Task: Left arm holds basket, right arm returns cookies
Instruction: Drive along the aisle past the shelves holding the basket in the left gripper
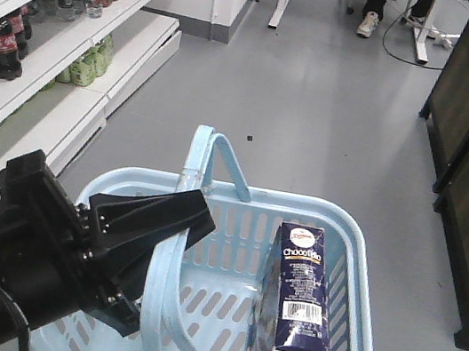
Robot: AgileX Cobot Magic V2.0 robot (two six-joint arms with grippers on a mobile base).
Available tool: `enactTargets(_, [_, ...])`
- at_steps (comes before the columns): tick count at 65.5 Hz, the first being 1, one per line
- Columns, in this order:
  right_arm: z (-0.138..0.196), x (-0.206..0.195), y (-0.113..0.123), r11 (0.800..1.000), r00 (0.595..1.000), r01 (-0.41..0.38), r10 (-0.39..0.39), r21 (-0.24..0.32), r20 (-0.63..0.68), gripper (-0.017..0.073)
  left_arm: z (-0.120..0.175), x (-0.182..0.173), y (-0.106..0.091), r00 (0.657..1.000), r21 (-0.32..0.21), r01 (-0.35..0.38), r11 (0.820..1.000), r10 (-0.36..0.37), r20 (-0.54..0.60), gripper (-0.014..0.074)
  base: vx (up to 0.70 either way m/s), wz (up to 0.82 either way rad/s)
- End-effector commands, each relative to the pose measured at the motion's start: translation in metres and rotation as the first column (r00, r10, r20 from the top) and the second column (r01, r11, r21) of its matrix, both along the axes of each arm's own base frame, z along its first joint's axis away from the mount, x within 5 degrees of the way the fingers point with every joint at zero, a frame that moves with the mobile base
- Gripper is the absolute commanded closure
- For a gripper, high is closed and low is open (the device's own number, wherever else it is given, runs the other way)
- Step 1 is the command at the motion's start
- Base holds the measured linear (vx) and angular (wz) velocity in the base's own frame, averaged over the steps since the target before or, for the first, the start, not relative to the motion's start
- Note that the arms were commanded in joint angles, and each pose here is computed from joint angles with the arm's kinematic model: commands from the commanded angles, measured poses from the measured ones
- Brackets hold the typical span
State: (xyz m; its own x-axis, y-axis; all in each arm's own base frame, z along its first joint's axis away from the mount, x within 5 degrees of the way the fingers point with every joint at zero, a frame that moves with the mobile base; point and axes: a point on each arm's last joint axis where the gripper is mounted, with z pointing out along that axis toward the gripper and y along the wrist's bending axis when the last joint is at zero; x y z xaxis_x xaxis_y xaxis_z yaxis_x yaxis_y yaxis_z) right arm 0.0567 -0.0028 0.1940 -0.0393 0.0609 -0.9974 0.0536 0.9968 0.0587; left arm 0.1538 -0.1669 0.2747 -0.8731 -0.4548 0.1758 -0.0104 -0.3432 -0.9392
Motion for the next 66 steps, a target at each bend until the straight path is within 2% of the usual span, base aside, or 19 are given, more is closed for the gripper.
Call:
enactTargets(1, [0.0014, -0.0003, -0.0004, 1.0, 0.998, 0.007, -0.006, -0.011, 0.068, 0.0566, 0.0251, -0.0042, 0.0039, 0.996, -0.154, 0.017, 0.988, -0.002, 0.094, 0.0594, -0.03, -0.23])
enactTargets(66, [0.0014, -0.0003, -0.0004, 1.0, 0.998, 0.007, -0.006, -0.011, 0.068, 0.0566, 0.0251, -0.0042, 0.0039, 0.996, -0.154, 0.017, 0.988, -0.002, 0.094, 0.0594, 0.04, -0.09])
